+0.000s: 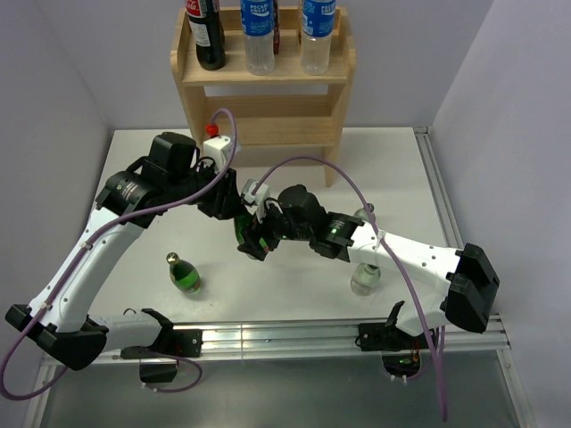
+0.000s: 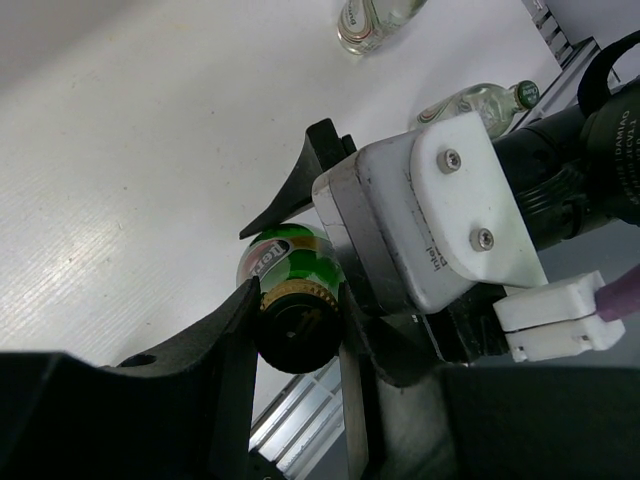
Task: Place and organize the beverage onto the shelf
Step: Pick up the drink from the center of the board.
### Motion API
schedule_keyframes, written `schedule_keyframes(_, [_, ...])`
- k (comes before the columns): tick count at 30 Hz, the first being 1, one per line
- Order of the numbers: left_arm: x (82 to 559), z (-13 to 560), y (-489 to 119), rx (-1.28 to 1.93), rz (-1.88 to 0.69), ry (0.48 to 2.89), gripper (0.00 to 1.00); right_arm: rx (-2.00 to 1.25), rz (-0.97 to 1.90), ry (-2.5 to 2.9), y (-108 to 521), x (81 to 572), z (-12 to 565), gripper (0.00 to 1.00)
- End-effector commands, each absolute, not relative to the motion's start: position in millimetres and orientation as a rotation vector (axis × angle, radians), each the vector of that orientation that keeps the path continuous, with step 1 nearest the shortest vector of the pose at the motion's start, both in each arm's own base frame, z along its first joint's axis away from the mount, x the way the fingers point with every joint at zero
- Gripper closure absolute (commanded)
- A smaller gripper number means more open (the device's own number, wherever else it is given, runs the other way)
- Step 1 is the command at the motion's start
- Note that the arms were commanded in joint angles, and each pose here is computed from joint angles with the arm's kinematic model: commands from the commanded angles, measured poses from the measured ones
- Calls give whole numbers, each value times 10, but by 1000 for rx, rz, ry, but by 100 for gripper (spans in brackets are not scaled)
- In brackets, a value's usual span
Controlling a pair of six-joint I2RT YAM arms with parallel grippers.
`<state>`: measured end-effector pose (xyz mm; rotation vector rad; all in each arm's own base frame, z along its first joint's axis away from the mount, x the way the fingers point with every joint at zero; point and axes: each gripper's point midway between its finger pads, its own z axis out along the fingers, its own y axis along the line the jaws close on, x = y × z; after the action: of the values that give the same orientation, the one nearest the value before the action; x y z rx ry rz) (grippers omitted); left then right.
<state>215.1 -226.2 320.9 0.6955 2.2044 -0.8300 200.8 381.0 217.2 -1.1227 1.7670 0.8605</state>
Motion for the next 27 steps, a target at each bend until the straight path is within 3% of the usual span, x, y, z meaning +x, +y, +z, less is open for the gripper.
schedule_keyframes(1, [2090, 4065, -2615, 759, -1055, 1847, 83, -1152, 999, 1519, 4053, 1790, 2684, 96])
schedule_keyframes(2, [2122, 4060, -2599, 744, -1035, 1849, 79, -1136, 999, 1516, 4026, 1788, 2698, 100])
schedule_keyframes(14, [2180, 4088, -2472, 664, -960, 1816, 31, -951, 1048, 1439, 3938, 1825, 3016, 100])
schedule_keyframes(27, [2385, 4273, -2059, 377, -769, 1769, 7, -864, 1013, 1444, 3827, 1914, 3028, 100])
